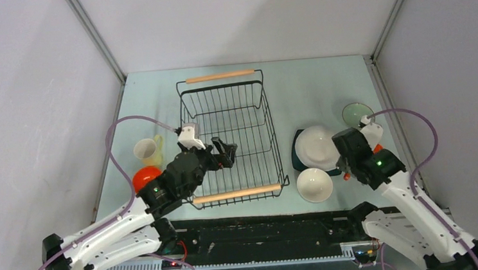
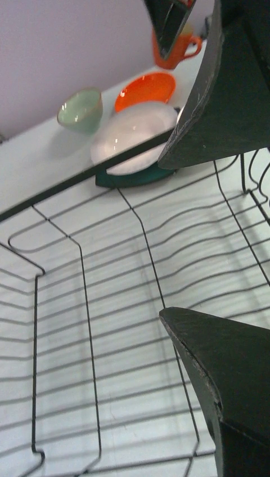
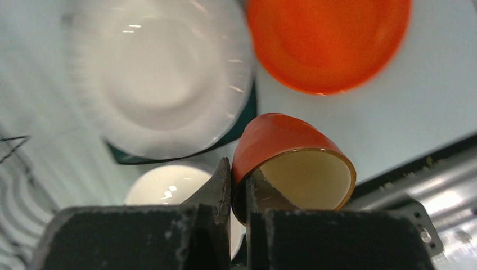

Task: Unload the mixed dishes from the dish rack
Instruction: Place the cup at the center of the board.

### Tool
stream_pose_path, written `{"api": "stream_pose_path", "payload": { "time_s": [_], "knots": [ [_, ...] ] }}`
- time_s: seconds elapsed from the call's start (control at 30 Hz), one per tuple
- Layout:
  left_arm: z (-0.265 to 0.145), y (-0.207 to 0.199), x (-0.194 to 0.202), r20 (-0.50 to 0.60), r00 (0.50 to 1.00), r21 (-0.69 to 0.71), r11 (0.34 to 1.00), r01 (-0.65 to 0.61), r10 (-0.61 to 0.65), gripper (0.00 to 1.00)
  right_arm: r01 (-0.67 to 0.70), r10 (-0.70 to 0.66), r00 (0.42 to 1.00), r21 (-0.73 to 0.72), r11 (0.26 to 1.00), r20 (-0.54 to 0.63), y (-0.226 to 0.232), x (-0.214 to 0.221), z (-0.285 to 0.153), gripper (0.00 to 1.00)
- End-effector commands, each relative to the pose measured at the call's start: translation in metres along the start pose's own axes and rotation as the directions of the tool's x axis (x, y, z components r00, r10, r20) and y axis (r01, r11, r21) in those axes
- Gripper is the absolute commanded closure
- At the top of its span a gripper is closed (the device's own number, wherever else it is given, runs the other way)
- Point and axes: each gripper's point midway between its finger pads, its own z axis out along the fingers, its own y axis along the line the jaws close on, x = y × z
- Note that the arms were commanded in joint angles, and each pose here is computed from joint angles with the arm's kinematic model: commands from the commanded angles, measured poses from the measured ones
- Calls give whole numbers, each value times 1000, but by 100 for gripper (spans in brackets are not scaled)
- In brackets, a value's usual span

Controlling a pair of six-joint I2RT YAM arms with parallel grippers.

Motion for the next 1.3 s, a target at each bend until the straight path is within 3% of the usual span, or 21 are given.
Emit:
{"api": "stream_pose_path", "payload": {
  "time_s": [0.0,0.17,0.3,0.43,1.0,1.13,1.2,1.27],
  "knots": [
    [-5,19,-13,30,999,-117,993,-26,29,0,-5,27,990,156,988,-135,-44,25,8,100],
    [-10,23,-15,50,998,-116,993,-22,27,0,-47,62,972,71,996,-226,-28,41,15,100],
    [-13,28,-15,60,998,-123,992,-18,26,0,-67,94,961,109,992,-262,-31,51,24,100],
    [-15,31,-15,61,998,-137,991,-14,22,0,-89,144,962,235,968,-232,-46,52,34,100],
    [-17,40,-18,88,996,-180,984,14,2,0,-77,157,937,257,963,-311,-47,90,69,89],
    [-20,40,-21,96,995,-172,985,21,-4,0,-82,160,941,258,963,-297,-48,87,69,80],
    [-20,39,-20,91,996,-166,986,21,-6,0,-95,163,944,235,967,-288,-45,85,66,62],
    [-21,38,-19,84,996,-162,987,21,-8,0,-118,171,950,205,972,-263,-43,79,61,50]
  ]
}}
